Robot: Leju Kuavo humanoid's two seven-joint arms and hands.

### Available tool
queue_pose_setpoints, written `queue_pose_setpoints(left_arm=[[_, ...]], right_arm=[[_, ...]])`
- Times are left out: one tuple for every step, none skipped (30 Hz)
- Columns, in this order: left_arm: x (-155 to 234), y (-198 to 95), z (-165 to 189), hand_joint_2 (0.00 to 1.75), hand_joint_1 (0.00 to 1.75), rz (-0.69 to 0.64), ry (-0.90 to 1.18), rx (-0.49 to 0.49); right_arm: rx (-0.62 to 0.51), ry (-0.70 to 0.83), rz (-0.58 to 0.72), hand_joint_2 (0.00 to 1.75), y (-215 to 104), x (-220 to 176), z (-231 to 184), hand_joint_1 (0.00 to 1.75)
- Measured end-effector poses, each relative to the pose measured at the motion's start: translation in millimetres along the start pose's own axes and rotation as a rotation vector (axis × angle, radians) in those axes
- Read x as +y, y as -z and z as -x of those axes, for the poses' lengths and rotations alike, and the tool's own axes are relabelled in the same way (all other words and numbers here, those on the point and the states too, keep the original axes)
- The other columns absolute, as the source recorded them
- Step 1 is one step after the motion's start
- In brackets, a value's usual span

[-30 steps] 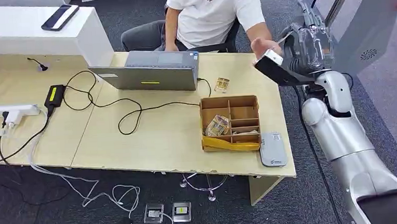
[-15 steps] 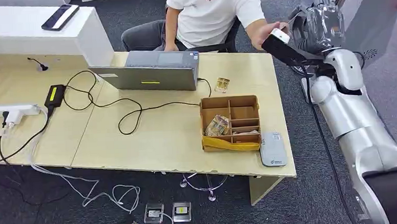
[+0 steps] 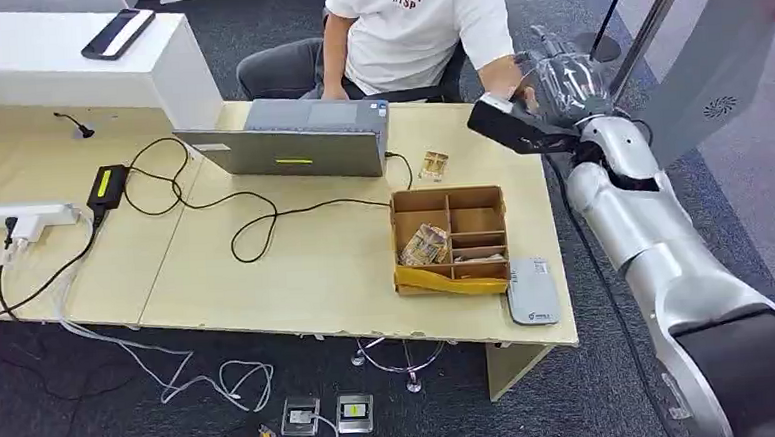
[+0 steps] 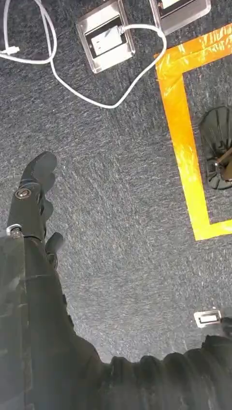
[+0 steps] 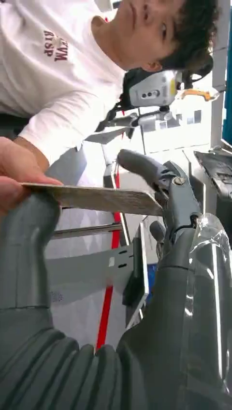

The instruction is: Pass the card to the sensor for recognition and then transmit it.

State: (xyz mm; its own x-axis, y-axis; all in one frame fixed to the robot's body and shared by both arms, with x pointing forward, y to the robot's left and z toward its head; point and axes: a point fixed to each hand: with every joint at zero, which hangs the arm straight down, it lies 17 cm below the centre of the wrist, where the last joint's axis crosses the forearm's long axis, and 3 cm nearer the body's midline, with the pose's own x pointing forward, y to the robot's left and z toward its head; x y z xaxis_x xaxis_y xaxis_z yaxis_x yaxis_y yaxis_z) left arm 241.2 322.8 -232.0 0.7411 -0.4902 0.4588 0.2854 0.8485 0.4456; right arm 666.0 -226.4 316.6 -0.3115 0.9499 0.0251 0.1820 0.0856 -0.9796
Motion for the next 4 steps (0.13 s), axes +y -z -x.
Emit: queue_pose_setpoints(left_arm=[[0.1,0.0,0.1,1.75,0.00,-0.001,-0.002,0.001],[0.1,0.0,0.3,1.75,0.00,-0.001,-0.003,0.001],[0.1,0.0,0.4,1.75,0.00,-0.001,-0.003,0.002],[0.0,-0.1,0.6,1.75,0.00,-0.001,-0.004,0.002]], right_arm=[[-0.001,0.002,-0.006,1.75,-0.4,2.8,-1.3,0.00],[-0.002,0.003,-0.010,1.75,-0.6,4.9,-2.2,0.00],[-0.004,0.003,-0.012,1.75,-0.9,6.1,-2.6,0.00],[-0.006,0.004,-0.012,1.75,-0.8,7.0,-4.2,0.00]])
